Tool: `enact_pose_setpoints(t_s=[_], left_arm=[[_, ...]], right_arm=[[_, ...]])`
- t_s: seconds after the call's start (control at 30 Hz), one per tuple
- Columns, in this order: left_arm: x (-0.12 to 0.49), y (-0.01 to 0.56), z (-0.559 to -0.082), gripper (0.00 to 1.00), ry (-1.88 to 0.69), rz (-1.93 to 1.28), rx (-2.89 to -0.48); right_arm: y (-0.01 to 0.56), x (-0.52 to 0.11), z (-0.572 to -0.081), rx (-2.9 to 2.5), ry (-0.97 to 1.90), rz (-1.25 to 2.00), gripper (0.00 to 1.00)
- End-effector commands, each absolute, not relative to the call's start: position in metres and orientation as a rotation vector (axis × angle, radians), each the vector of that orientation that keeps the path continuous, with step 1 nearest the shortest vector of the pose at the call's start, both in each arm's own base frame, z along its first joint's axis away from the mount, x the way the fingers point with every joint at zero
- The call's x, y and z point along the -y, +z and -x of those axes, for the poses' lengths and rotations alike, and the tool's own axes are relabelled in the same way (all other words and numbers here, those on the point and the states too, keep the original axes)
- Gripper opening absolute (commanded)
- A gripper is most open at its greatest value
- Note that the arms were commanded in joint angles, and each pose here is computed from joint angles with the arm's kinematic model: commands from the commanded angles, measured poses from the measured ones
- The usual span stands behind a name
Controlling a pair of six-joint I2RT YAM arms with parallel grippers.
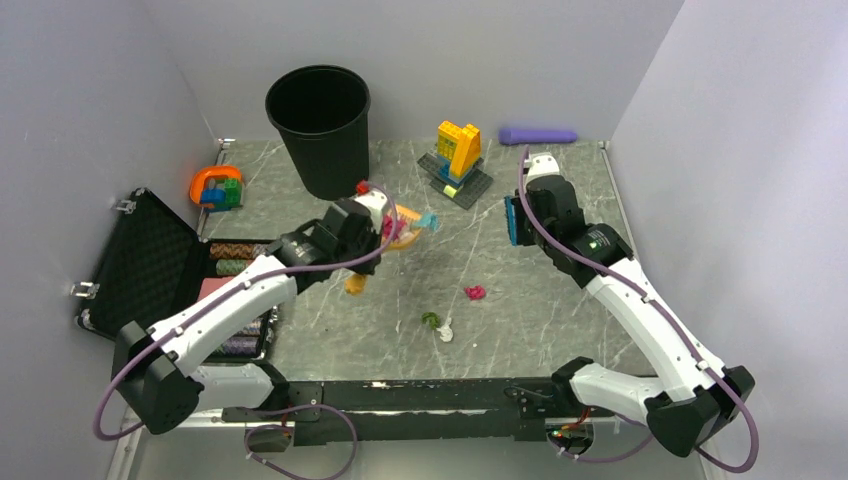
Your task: Sweep away the paper scraps from the table
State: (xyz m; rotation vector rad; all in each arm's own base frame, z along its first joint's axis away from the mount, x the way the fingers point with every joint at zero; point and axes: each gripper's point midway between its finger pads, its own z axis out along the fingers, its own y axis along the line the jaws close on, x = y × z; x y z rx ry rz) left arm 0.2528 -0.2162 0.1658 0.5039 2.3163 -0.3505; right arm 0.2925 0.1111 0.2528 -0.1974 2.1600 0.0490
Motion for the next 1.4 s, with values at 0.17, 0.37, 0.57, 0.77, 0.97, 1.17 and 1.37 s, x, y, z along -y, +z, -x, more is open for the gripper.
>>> enact_pose_setpoints(t_s=[0.17,0.37,0.57,0.77,0.97,1.17,1.37], left_arm=[[0.184,0.291,-0.295,0.0,-0.38,-0.353,-2.128],[0.162,0.353,-0.329,0.0,-0.365,-0.284,-2.058],[0.153,0.395,-0.366,0.0,-0.452,-0.244,-2.018],[0.138,0.406,-0.408,0.0,-0.581,-0.156,-2.022],[0.131,0.4,-0.435,0.0,-0.837,-0.085,-2.009],[0.129,0.381,-0.445,0.0,-1.257,0.065,-1.995],[0.11,0.39,-0.45,0.0,-1.643,0.232,-1.806]], right_arm=[[0.253,-0.104,-0.282,-2.125,0.082,0.109,0.0],[0.256,-0.103,-0.275,-2.116,0.106,0.104,0.0],[0.259,-0.1,-0.271,-2.106,0.105,0.104,0.0],[0.264,-0.101,-0.269,-2.1,0.124,0.111,0.0],[0.265,-0.103,-0.268,-2.091,0.143,0.112,0.0],[0.265,-0.109,-0.27,-2.099,0.165,0.119,0.0],[0.263,-0.112,-0.271,-2.101,0.181,0.118,0.0]])
